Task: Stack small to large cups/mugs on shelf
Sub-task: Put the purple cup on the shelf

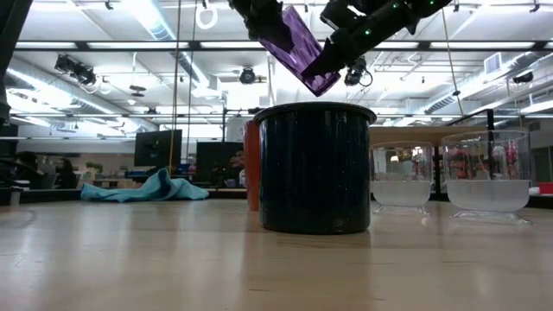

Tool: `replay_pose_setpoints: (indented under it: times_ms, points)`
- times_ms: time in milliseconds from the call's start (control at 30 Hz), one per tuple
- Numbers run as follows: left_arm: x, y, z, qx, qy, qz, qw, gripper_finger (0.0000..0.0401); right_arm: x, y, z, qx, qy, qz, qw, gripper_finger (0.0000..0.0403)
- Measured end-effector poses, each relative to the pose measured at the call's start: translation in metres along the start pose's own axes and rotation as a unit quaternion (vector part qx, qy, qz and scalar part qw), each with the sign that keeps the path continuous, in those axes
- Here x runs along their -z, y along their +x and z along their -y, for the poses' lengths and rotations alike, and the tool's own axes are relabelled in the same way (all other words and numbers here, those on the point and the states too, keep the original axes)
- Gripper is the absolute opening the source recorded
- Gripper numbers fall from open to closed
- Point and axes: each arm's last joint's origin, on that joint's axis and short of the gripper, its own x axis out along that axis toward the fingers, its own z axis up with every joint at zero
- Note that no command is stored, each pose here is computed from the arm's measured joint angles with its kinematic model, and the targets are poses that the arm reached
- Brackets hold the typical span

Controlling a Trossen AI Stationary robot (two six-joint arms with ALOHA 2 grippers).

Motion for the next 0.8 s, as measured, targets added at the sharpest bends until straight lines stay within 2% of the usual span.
replay_pose_setpoints:
  times_ms: [200, 467, 633, 800]
  points:
    - [-0.003, -0.016, -0.002, -0.009, 0.000, 0.015, 1.000, 0.0276, 0.004, -0.001, 0.004, 0.001, 0.004, -0.014, 1.000, 0.0335]
    - [-0.004, -0.047, -0.004, -0.030, 0.000, 0.026, 0.999, 0.0276, 0.006, -0.006, 0.007, 0.003, 0.008, -0.024, 1.000, 0.0341]
    - [-0.006, -0.077, -0.007, -0.057, 0.002, 0.055, 0.997, 0.0275, 0.008, -0.012, 0.010, 0.006, 0.011, -0.031, 0.999, 0.0336]
    - [-0.007, -0.102, -0.006, -0.062, -0.004, 0.082, 0.995, 0.0271, 0.009, -0.021, 0.016, 0.016, 0.018, -0.035, 0.999, 0.0340]
